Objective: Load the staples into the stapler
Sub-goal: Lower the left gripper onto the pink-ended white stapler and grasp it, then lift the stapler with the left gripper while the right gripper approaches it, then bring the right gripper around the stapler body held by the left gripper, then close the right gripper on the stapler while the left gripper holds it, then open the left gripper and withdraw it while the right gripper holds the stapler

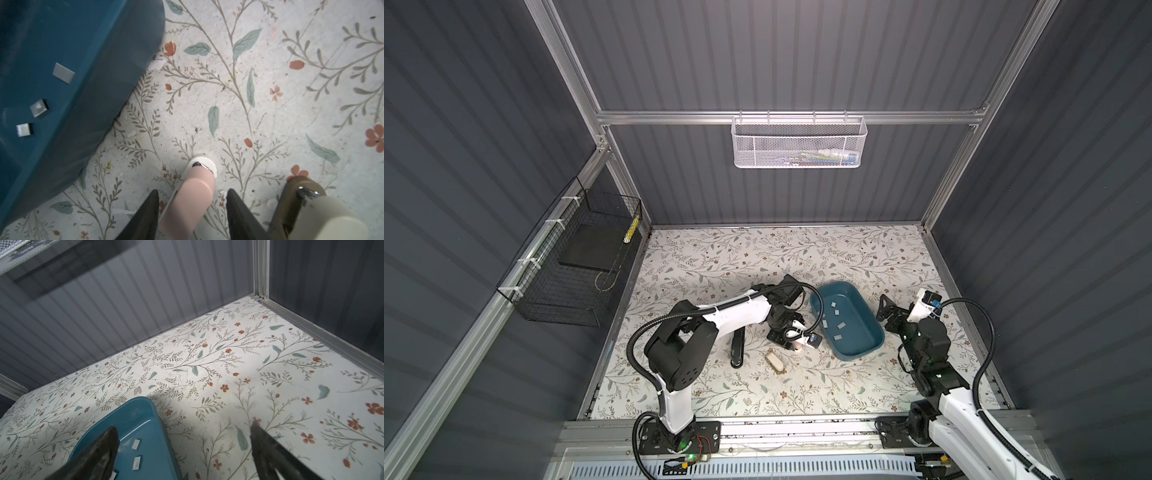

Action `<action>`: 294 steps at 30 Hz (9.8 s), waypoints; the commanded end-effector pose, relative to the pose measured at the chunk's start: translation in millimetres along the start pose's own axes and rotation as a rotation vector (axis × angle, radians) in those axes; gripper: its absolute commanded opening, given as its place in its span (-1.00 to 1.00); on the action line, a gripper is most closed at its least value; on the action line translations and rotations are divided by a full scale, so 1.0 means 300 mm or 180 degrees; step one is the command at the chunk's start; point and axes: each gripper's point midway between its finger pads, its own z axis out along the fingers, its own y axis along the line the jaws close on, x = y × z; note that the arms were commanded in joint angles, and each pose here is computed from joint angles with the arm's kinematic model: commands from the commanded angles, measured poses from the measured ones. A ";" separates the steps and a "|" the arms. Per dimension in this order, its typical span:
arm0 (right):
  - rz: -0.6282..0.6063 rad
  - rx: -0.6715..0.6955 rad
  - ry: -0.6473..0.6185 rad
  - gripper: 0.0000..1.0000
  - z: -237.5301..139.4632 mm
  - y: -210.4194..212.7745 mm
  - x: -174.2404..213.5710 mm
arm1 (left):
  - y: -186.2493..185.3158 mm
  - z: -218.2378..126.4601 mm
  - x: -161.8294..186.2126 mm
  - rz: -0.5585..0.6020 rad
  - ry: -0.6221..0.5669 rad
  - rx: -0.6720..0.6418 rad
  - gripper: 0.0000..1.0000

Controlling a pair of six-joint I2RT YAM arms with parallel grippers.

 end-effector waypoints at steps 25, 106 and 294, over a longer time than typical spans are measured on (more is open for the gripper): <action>-0.0008 -0.0054 -0.0075 0.98 -0.006 0.013 -0.018 | 0.006 0.008 -0.016 0.0023 0.0137 0.0107 -0.55; 0.0973 -0.1879 0.1325 -0.76 -0.167 0.665 0.251 | 0.120 -0.546 -0.367 -0.0539 -0.1300 -0.1515 -1.00; -0.0886 -0.2358 0.0848 -0.65 -0.236 0.790 0.220 | 0.134 -0.795 -0.371 -0.0827 -0.2627 -0.1517 0.17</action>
